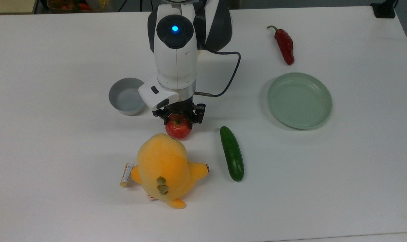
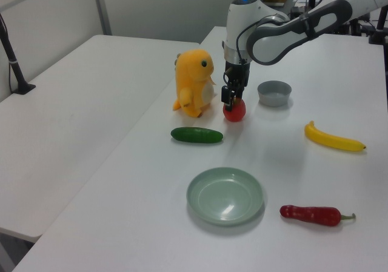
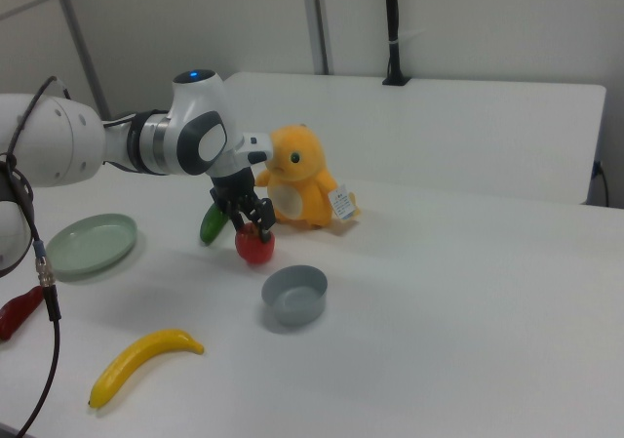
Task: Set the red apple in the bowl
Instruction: 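Lift the red apple and carry it over the grey bowl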
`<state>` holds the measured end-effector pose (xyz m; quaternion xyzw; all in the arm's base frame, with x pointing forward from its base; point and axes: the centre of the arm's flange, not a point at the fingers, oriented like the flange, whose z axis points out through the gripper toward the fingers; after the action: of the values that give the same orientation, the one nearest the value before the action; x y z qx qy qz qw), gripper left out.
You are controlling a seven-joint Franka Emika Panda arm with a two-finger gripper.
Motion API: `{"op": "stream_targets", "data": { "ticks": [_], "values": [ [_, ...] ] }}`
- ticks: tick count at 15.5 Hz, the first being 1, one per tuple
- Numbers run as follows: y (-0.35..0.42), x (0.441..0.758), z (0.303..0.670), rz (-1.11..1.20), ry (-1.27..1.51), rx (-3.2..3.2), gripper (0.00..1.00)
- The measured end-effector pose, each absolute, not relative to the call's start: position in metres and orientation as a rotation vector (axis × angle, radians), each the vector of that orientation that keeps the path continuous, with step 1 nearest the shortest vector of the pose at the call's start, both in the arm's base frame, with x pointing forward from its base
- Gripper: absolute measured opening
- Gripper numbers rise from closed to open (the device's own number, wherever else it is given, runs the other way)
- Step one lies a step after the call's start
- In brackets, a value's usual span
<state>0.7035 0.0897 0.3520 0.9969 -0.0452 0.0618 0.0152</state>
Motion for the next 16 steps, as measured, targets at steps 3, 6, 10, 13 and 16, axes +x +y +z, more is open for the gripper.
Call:
{"op": "stream_targets", "data": {
  "ticks": [3, 6, 10, 13, 16],
  "values": [
    [0.088, 0.705, 0.356, 0.205, -0.146, 3.101, 0.73],
    [0.077, 0.71, 0.379, 0.265, -0.175, 3.097, 0.73],
    [0.041, 0.706, 0.415, 0.294, -0.254, 3.087, 0.73],
    [0.005, 0.697, 0.437, 0.245, -0.298, 3.076, 0.73],
    [-0.025, 0.688, 0.443, 0.157, -0.303, 3.07, 0.73]
  ]
}}
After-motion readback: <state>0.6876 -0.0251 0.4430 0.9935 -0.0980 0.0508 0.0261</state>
